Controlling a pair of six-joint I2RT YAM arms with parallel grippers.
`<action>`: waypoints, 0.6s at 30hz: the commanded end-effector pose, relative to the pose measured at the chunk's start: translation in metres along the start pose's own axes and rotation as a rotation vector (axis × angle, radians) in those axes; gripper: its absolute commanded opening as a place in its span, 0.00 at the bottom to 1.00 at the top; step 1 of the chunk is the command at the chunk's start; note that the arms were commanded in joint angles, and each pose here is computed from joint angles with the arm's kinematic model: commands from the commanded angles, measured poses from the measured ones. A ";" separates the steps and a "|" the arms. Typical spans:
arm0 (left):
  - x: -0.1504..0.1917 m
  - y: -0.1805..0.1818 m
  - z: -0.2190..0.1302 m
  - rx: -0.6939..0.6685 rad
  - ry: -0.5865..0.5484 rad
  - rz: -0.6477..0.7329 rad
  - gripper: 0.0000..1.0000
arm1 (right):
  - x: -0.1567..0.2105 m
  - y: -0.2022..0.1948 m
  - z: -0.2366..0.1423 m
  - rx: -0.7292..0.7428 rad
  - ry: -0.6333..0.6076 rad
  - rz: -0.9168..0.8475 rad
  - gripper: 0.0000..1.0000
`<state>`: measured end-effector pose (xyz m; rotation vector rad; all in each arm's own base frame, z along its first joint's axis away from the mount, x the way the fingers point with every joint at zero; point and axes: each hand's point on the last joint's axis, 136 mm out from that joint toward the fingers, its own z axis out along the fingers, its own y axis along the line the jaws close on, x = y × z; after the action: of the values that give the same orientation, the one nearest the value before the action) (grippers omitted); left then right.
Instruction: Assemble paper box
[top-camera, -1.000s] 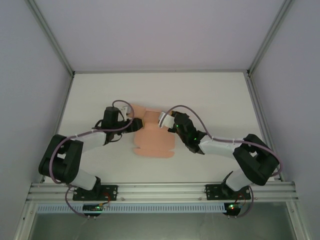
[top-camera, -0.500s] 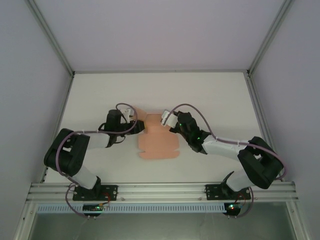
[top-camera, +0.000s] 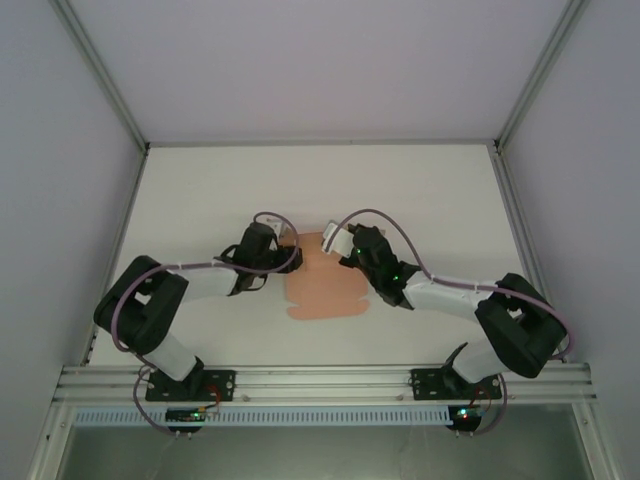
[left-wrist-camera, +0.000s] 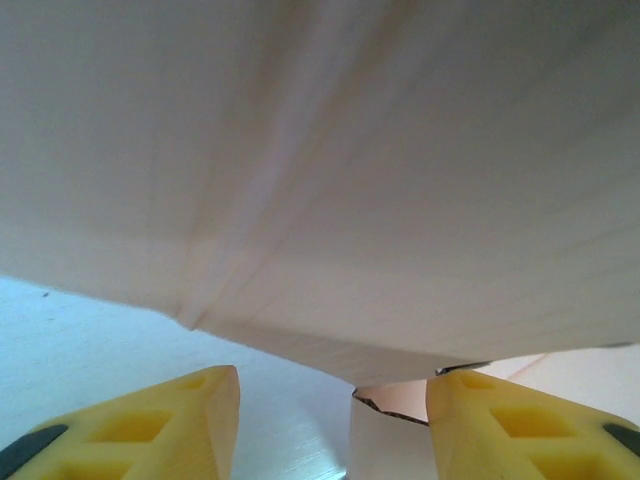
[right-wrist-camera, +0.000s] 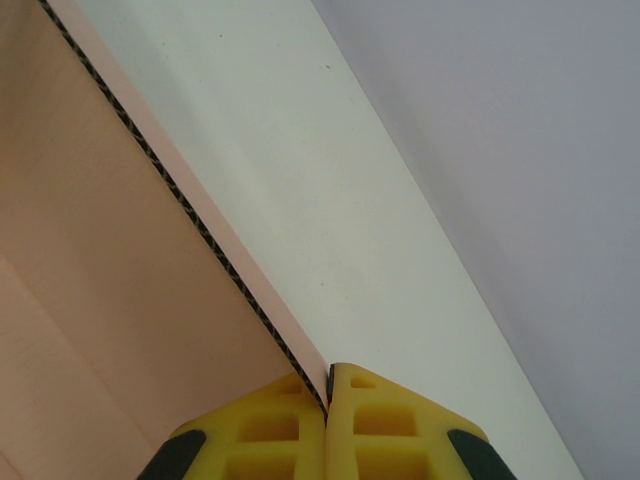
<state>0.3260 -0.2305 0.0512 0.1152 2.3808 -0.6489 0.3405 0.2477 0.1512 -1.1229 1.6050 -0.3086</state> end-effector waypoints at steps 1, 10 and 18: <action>-0.007 0.017 -0.014 -0.112 -0.017 0.013 0.62 | 0.006 -0.003 0.003 0.021 0.058 -0.054 0.00; -0.060 0.017 -0.092 -0.158 -0.136 0.019 1.00 | -0.003 -0.018 0.026 0.076 0.077 -0.239 0.00; -0.079 0.034 -0.112 -0.202 -0.150 -0.042 0.99 | -0.018 -0.042 0.050 0.266 0.095 -0.394 0.00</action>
<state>0.3425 -0.1388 0.1727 -0.1000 2.2146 -0.4169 0.3890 0.2554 0.1429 -1.3043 1.4345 -0.7086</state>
